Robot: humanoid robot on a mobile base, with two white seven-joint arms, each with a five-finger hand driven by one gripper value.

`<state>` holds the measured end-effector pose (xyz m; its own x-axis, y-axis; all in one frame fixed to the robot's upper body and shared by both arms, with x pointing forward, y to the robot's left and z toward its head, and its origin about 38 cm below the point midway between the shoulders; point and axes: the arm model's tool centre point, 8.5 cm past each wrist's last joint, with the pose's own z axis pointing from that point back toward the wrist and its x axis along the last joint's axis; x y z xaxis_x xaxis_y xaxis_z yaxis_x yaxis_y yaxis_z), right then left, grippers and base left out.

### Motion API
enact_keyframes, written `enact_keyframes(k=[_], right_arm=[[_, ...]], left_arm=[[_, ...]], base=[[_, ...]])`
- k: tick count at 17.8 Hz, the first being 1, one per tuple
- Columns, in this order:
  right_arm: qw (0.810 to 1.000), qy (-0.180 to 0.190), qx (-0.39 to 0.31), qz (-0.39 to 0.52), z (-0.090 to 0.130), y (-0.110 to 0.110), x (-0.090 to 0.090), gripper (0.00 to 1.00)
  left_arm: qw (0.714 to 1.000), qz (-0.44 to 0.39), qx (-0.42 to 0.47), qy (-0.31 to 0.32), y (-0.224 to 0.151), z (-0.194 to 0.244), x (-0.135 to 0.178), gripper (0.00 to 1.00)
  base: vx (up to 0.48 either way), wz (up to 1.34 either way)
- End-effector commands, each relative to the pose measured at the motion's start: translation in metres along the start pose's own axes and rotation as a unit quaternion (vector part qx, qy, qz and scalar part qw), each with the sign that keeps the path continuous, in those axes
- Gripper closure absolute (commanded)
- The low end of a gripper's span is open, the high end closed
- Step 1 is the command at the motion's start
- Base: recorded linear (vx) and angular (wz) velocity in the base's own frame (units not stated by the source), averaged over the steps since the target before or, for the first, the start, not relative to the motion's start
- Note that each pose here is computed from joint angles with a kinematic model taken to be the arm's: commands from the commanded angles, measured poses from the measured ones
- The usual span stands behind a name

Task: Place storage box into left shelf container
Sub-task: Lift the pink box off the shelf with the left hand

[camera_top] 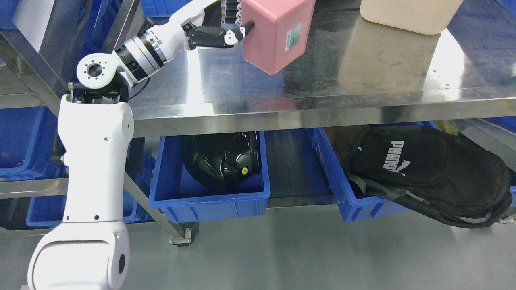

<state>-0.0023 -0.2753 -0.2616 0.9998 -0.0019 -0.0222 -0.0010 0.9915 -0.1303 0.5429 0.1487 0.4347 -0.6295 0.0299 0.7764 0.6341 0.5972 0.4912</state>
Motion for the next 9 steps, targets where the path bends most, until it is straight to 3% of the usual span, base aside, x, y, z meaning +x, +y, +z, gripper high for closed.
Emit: enact_keyframes(k=[1, 5, 9], right_arm=[[1.000, -0.004, -0.008, -0.002, -0.001, -0.011, 0.000, 0.00], [1.000, -0.004, -0.008, -0.002, -0.001, -0.011, 0.000, 0.00], [1.000, -0.004, -0.008, -0.002, -0.001, -0.011, 0.000, 0.00]], left_arm=[[0.979, 0.045, 0.080, -0.179, -0.040, 0.028, 0.034, 0.98], [0.967, 0.056, 0.124, -0.217, -0.112, 0.042, 0.025, 0.98], [0.965, 0.088, 0.138, -0.205, -0.158, 0.070, -0.014, 0.98]], base=[[0.000, 0.00], [0.000, 0.01], [-0.034, 0.26]])
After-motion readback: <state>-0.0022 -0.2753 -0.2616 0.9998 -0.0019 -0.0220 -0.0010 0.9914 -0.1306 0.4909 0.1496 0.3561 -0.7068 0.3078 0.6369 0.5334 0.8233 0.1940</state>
